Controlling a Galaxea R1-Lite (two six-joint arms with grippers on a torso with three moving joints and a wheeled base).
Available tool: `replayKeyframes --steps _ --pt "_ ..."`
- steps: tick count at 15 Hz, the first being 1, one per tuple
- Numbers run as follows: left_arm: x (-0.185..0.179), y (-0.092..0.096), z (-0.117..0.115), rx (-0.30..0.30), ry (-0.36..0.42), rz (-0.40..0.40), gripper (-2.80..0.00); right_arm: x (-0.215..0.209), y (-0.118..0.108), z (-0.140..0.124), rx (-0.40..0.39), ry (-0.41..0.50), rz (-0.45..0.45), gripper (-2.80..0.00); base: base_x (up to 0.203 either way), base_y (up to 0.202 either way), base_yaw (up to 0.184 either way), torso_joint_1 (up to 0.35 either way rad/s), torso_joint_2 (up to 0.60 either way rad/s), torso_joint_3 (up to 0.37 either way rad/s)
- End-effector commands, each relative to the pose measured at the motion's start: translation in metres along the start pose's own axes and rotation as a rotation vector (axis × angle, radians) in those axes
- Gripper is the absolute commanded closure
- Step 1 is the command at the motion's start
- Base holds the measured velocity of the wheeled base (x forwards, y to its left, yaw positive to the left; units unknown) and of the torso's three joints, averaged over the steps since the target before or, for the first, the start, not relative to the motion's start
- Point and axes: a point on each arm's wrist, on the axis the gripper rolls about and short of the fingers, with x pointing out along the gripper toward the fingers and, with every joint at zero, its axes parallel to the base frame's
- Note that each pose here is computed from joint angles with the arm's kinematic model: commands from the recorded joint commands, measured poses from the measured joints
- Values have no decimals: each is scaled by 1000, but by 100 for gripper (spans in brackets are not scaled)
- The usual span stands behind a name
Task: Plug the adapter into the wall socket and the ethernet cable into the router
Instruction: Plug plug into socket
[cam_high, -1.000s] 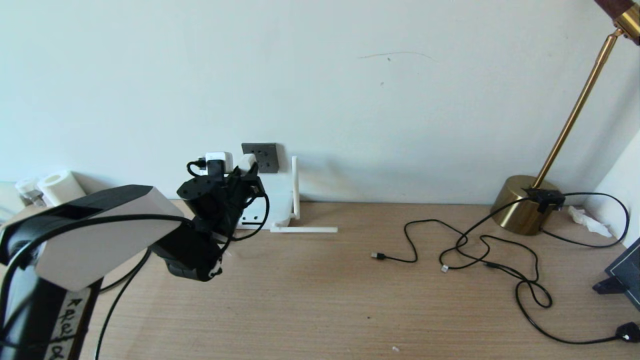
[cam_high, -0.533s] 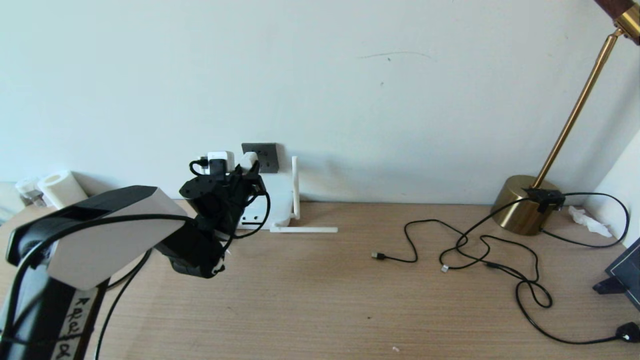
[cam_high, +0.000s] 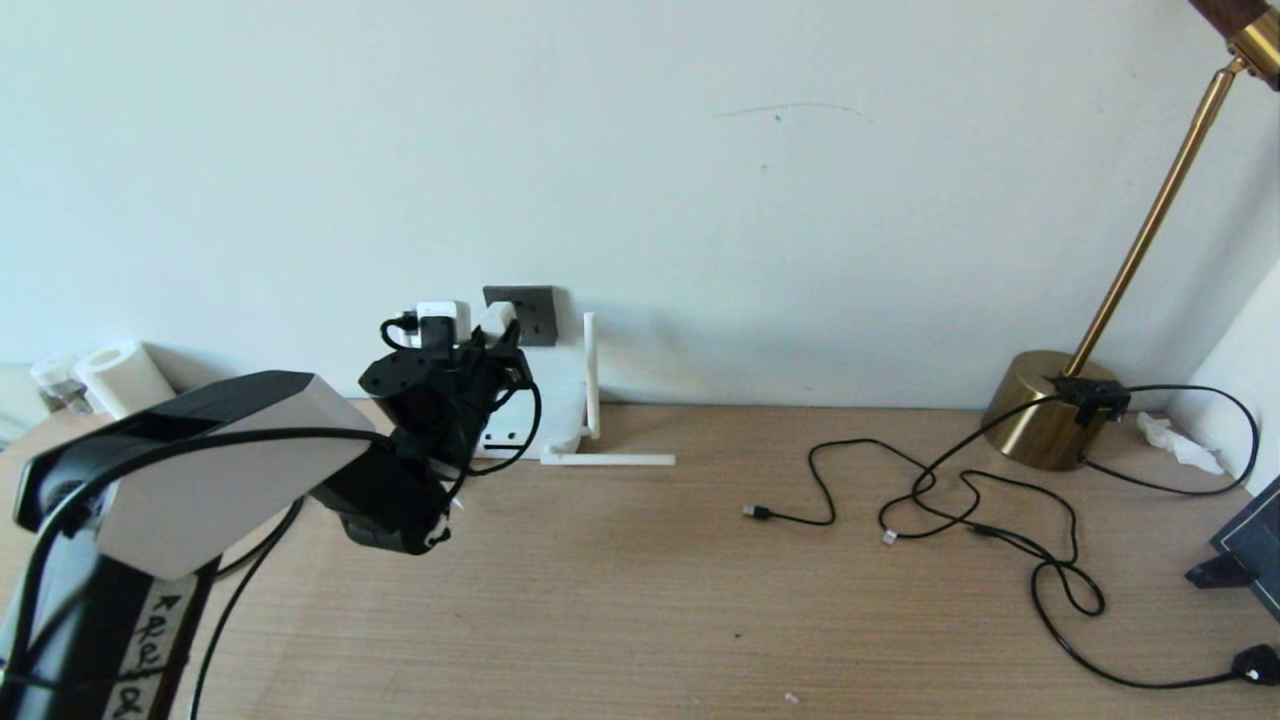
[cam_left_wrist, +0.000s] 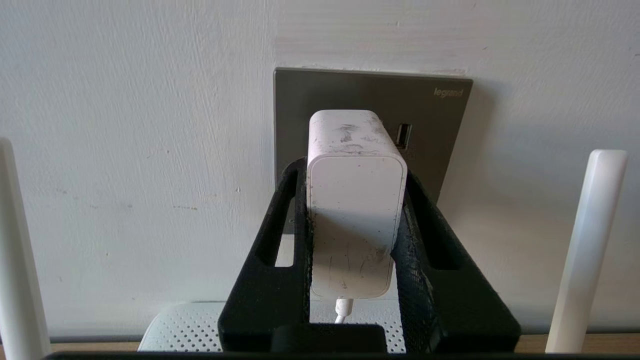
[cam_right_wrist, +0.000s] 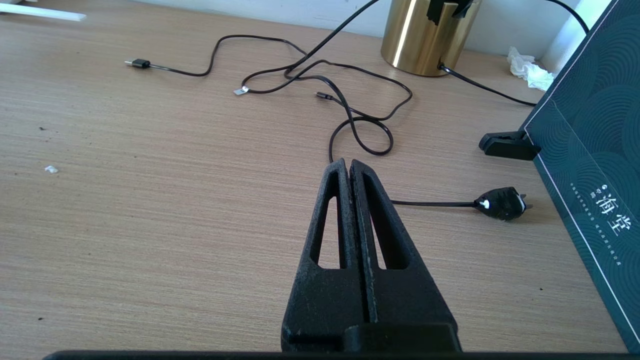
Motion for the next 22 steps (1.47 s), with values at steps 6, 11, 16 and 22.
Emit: replayKeyframes --steps 6,11,16,22 --pt "0 -1 -8 12 11 -1 0 0 0 0 -1 1 1 0 0 0 0 0 0 0" --pt "1 0 -7 21 2 -11 0 0 0 0 -1 1 1 0 0 0 0 0 0 0" --pt "2 1 -4 24 -5 -6 0 0 0 0 -1 1 1 0 0 0 0 0 0 0" --pt "7 9 -6 40 -13 10 0 0 0 0 -1 1 1 0 0 0 0 0 0 0"
